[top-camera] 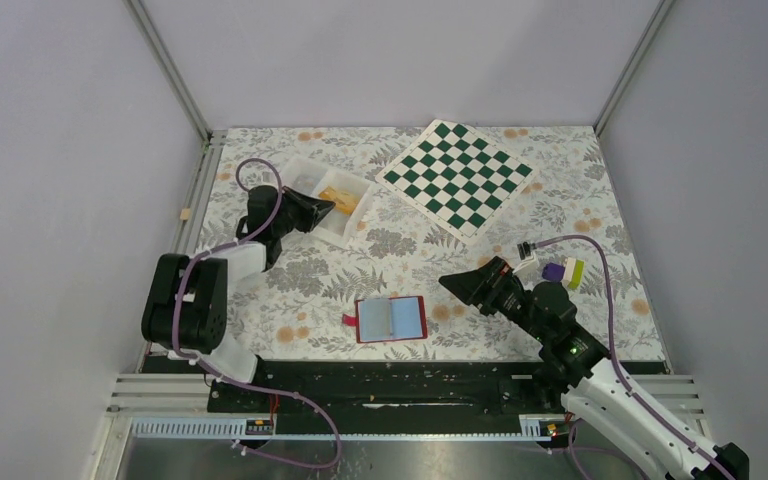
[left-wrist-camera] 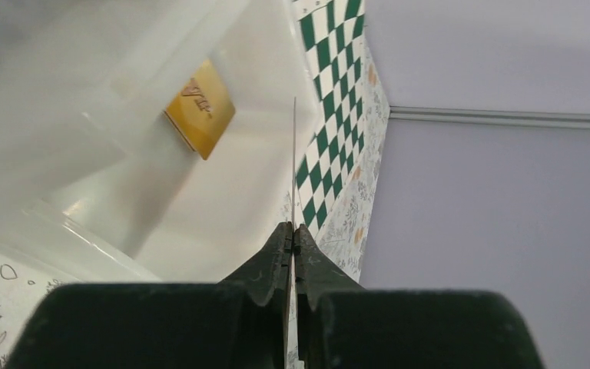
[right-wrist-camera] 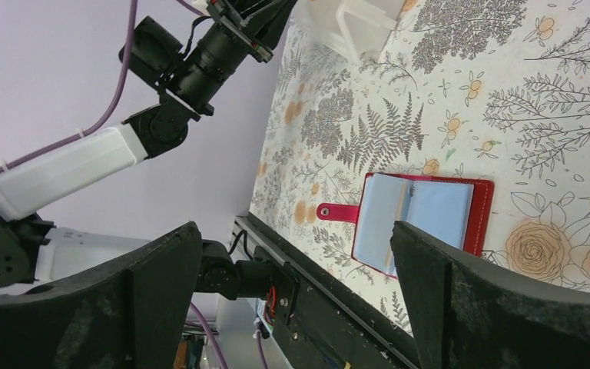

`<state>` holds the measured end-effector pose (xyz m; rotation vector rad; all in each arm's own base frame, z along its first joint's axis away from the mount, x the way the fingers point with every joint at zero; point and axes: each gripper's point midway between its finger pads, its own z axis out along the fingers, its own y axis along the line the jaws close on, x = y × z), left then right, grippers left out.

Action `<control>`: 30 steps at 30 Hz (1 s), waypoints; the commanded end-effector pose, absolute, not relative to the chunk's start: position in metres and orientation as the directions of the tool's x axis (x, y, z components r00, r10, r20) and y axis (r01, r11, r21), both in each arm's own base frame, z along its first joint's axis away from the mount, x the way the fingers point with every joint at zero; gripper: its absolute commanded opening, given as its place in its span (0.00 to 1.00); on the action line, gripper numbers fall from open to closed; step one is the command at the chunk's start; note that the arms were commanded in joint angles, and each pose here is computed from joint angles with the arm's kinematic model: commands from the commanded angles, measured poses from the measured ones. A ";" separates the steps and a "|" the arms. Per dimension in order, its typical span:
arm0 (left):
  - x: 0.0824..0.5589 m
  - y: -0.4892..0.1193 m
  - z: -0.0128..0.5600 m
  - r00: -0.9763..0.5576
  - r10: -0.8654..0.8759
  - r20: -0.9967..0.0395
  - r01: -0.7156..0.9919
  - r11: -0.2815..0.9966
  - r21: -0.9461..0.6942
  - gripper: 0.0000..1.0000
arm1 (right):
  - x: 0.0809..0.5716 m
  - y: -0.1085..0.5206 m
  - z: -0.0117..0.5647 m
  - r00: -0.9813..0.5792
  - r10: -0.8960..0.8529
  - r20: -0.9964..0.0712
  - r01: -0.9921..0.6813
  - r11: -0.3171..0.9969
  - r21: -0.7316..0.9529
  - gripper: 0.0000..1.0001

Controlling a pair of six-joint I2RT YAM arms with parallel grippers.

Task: Take the credit cards out of the card holder
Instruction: Place the credit card in the storage box.

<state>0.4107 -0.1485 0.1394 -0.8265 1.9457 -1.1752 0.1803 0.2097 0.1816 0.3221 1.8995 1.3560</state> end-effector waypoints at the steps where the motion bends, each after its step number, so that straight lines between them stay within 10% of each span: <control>1: 0.440 -0.152 0.166 -0.510 -0.821 -0.256 -0.066 0.334 -0.940 0.00 | 0.185 0.205 0.188 -0.649 0.591 -0.479 -0.236 0.442 0.865 0.99; 30: 0.489 -0.167 0.088 -0.513 -0.830 -0.219 -0.221 0.374 -0.901 0.00 | 0.183 0.203 0.183 -0.659 0.598 -0.456 -0.197 0.448 0.872 0.99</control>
